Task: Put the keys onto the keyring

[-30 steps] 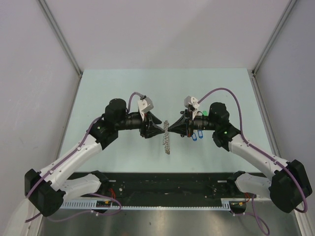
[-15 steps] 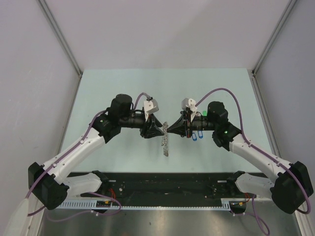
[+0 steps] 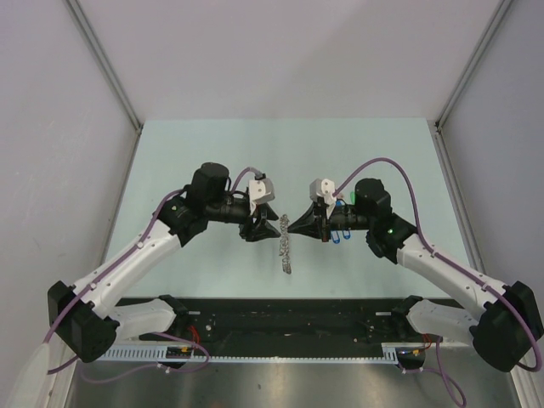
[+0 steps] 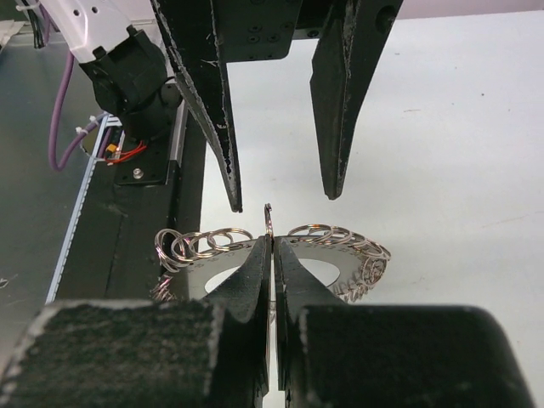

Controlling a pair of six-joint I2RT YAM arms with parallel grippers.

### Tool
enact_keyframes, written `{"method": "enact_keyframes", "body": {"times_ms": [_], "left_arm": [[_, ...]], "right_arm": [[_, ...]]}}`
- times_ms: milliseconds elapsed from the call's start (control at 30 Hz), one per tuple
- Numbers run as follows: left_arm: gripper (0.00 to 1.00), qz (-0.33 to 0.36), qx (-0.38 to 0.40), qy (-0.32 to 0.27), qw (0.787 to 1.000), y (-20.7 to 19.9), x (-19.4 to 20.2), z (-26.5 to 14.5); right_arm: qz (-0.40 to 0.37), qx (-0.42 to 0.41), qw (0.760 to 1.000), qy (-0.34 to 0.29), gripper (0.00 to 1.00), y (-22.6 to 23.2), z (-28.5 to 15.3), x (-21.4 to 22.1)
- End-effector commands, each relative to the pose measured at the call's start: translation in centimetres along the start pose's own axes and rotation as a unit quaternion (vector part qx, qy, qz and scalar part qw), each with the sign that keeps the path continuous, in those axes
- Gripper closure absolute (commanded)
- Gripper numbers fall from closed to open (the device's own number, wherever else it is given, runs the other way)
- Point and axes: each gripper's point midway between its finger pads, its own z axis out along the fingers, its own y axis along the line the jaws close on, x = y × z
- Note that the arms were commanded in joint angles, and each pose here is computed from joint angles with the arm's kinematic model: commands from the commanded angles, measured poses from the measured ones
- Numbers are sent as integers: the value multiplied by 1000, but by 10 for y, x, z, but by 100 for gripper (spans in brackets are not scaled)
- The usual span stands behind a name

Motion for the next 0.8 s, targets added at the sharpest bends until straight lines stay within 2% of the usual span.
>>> {"method": "enact_keyframes", "body": {"times_ms": [0, 200, 767], "left_arm": [[47, 56, 25, -31, 998, -10, -18, -4], [49, 66, 25, -47, 996, -13, -19, -5], [67, 79, 24, -28, 996, -12, -18, 2]], "right_arm": [[-75, 12, 997, -34, 100, -1, -3, -41], [-84, 20, 996, -31, 100, -1, -2, -44], [-95, 42, 995, -7, 100, -5, 1, -43]]}}
